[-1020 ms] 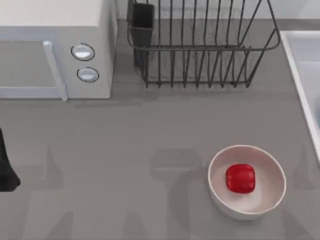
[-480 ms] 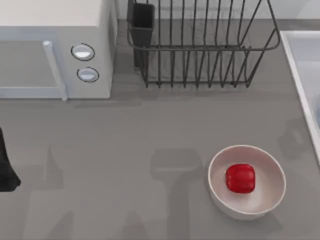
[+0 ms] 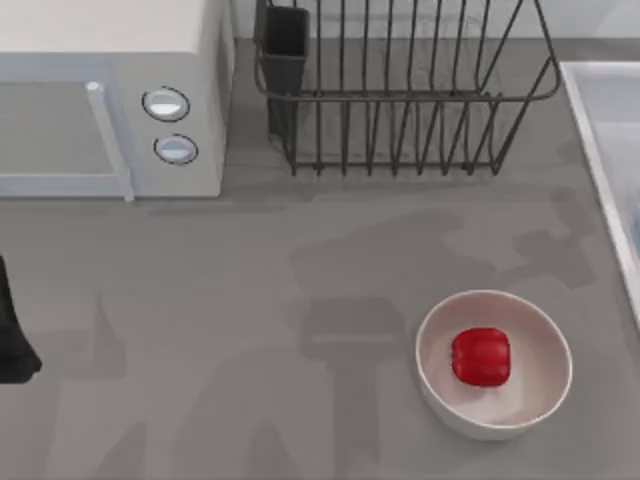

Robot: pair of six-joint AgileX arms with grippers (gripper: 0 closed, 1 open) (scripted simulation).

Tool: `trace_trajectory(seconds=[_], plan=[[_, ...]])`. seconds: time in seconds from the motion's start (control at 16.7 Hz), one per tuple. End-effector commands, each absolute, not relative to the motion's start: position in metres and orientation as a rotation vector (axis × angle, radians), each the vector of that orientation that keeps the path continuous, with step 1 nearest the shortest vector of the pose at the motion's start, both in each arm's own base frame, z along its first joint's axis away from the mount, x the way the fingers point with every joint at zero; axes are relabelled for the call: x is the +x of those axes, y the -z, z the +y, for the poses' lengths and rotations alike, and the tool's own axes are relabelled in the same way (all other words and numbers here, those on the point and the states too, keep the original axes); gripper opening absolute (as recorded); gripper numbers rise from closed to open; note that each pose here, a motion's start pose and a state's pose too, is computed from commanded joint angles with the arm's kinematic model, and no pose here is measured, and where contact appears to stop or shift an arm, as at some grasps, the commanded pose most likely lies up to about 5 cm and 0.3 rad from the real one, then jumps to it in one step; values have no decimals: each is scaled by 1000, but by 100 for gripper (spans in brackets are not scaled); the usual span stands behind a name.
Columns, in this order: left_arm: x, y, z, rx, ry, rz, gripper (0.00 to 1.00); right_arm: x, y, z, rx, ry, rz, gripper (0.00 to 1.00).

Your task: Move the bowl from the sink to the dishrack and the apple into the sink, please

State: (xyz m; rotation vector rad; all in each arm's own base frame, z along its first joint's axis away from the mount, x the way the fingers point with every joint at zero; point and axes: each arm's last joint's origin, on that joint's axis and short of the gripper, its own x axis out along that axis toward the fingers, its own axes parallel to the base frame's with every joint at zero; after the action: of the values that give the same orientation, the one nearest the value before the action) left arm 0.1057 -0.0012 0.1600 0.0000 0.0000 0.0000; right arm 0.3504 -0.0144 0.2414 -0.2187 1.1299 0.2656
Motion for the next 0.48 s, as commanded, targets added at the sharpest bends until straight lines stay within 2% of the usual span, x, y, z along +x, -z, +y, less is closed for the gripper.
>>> trace_trajectory(seconds=[0.24,0.48], plan=[[106,-160,-1,0,0,0,100,416,-203,-50,-164,-248,1330,100],[106,-160,-1,0,0,0,100,455,-172,-100,-95,-176,1438,100]])
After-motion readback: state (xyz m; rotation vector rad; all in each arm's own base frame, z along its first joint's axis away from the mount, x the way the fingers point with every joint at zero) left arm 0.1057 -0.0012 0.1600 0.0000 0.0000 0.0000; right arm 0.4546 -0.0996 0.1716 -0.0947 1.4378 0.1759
